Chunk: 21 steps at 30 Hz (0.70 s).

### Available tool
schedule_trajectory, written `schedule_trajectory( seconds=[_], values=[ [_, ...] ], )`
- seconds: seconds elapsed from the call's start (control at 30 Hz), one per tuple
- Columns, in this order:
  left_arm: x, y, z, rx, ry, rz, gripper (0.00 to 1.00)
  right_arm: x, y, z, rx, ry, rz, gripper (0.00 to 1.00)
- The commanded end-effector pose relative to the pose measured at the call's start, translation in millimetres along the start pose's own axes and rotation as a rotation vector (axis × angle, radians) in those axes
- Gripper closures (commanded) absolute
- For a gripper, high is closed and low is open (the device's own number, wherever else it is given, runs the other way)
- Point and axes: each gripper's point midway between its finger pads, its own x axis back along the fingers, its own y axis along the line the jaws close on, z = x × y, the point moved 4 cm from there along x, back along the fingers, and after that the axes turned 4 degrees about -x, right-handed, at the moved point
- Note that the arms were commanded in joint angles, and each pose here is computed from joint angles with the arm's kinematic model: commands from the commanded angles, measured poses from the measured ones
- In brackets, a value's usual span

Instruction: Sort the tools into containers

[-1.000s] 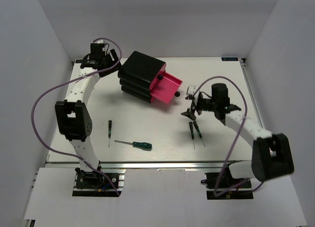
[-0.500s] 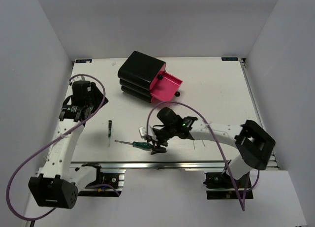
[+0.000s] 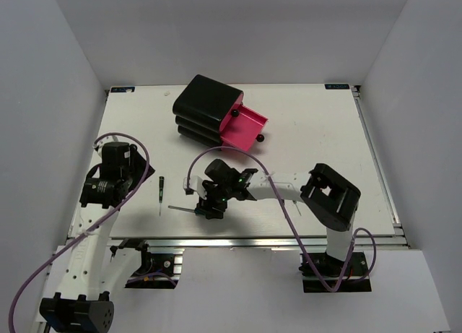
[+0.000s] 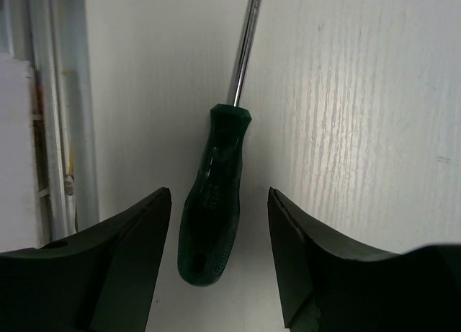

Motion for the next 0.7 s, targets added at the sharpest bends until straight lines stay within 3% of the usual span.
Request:
schedule_trajectory(
  seconds=[0.0,0.2,0.3,0.47,0.67],
  values=[
    [6.1,8.9,4.5,0.001,-0.003,-0.03,0.3,-6.2,-1.5,-4.7,-0.074,0.027,0.076,0.39],
    [8.4,11.0,7.1,0.012,-0.008,-0.027,0.3,-15.2,-9.6,19.3,-0.149,0.103,0.165,0.49],
    [8.2,11.9,9.9,0.017,-0.004,-0.024,0.3,-13.6,-10.4,28.4,-0.158,0.106,0.196,0.6],
    [8.2,12.7,12.9,0.031,-0.009,-0.012,0.3,-3.8,-4.8,28.5,-0.175,0.075,0.181,1.0],
    [9.1,10.8,13.2,0.034,-0.014,0.006,0.3,60.6,-30.4,-6.0,-0.272,-0.095,0.169,1.0]
  ],
)
